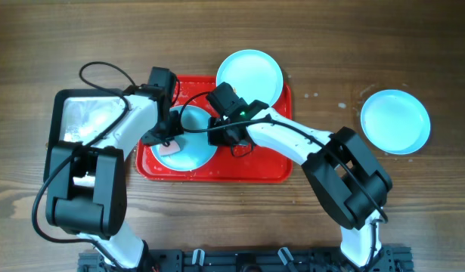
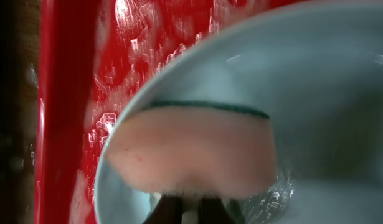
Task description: Clean dirty plates on tray and stack at the side
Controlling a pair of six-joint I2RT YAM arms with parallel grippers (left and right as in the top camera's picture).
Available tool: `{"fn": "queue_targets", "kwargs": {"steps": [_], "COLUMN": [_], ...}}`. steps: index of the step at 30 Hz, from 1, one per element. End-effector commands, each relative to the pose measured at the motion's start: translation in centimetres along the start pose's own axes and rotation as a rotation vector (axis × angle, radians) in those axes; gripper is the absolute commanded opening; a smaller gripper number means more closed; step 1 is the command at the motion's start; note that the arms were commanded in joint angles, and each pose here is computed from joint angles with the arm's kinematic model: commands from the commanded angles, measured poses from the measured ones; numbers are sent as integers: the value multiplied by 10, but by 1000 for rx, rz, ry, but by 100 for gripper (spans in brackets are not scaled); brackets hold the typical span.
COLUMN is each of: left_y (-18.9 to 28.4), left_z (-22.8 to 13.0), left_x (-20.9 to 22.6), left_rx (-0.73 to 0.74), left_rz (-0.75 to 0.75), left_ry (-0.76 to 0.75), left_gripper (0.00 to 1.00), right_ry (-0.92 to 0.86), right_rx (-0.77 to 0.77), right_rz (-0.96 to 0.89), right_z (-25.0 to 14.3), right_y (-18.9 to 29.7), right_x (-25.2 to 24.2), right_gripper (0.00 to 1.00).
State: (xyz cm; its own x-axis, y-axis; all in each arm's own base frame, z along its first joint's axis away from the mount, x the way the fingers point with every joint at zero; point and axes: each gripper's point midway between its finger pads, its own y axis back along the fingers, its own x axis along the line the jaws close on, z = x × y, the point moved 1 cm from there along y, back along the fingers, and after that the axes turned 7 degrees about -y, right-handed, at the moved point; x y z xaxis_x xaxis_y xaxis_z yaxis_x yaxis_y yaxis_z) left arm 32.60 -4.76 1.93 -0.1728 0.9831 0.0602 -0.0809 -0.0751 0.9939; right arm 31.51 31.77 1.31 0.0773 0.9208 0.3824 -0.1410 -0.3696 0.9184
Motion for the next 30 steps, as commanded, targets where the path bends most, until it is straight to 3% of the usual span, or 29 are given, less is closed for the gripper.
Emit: {"fn": "queue_targets", "kwargs": {"steps": [1,2,6,9,12,15,17,22,25,27,30], "left_y": [-12,-11,-3,-1,-5,-10,-9,-14,-26,-29,-28], "left_z": [20,22,3,-20,-32,-25,-16,28,39,25,-16], "left_x": [2,-6,-78,-85,-57,11,36,19,1,-26,-34], "left_rx": [-85,-100,-58,17,107,95,47,-133,-171,-95,101], "left_rz": [33,8,-285,-318,-229,101,204,131,78,-41,-126], "left_ry": [97,87,-265,-357,-263,7,113,144,131,40,34], "left_gripper": [4,4,4,4,4,4,4,4,4,4,4], "right_ry": [-1,-1,1,1,1,2,1,1,1,1,4], "right_rx": [25,25,26,25,26,26,26,27,27,27,29], "right_rz": [-22,-22,-22,-22,-22,-22,-22,-24,-24,-25,-27], "right_z": [-3,-3,-4,-3,-4,-4,-3,-4,-4,-4,-4], "right_y": [-10,-10,-10,-10,-10,-10,-10,-10,-10,-10,-10], "right_x": [-6,-6,-6,-6,-6,-6,-6,-7,-7,-7,-7], "right_gripper": [4,4,4,4,4,4,4,4,4,4,4]}}
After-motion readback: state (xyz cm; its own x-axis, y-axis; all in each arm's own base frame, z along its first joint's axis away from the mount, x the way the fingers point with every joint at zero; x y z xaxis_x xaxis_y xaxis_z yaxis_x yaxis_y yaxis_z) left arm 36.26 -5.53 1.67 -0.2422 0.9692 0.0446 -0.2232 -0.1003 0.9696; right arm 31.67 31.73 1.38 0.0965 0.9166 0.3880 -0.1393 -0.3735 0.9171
